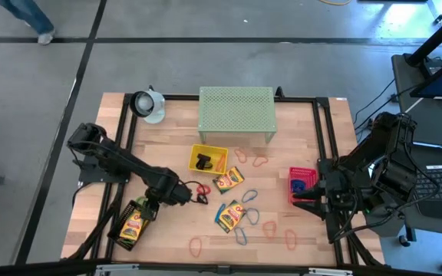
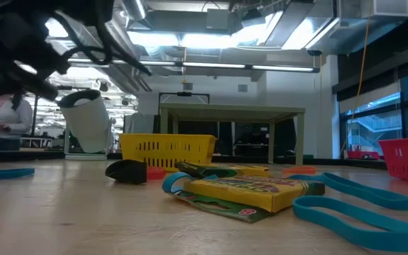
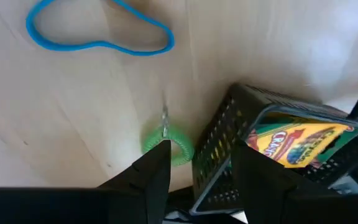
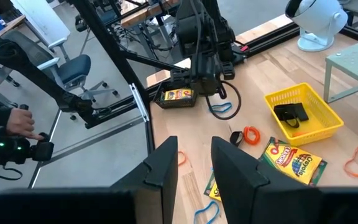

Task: Pick & Place Office Desk Supplies
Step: Put the green spring keychain into the red bin

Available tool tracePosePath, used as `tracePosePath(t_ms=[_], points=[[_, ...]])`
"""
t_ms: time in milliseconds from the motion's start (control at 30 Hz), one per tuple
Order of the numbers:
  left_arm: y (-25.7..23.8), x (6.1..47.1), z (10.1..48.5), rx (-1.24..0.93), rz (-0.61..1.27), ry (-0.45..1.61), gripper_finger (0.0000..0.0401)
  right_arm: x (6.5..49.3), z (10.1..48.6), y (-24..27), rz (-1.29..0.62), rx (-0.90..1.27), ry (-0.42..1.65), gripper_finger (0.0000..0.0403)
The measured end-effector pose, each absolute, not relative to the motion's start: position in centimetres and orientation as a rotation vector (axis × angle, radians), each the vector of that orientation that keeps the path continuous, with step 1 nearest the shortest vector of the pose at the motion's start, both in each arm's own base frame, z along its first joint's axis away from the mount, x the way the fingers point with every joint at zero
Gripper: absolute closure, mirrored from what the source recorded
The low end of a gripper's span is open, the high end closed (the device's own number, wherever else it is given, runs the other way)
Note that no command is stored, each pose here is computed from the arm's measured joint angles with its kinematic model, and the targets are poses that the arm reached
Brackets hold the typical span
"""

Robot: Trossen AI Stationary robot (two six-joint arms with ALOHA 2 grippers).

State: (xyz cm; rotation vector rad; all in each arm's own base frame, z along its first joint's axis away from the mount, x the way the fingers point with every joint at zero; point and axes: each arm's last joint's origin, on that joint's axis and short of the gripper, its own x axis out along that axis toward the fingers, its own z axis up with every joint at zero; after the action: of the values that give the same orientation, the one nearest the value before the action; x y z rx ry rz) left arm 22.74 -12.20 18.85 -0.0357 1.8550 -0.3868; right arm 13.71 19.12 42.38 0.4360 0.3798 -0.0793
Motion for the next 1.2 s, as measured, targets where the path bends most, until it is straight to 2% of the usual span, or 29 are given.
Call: tracePosePath(t_ms=[733,1200], points=[[-11.6,20.7,14.8,-0.047,-0.294,1.891,0.0265,13.8,42.5,19.2,-0.082,0.498,0.37,0.0304],[-12.0,21.3,14.4,-0.084,-0.305,1.805,0.0331,13.8,42.5,19.2,-0.082,0.499,0.369,0.0305]])
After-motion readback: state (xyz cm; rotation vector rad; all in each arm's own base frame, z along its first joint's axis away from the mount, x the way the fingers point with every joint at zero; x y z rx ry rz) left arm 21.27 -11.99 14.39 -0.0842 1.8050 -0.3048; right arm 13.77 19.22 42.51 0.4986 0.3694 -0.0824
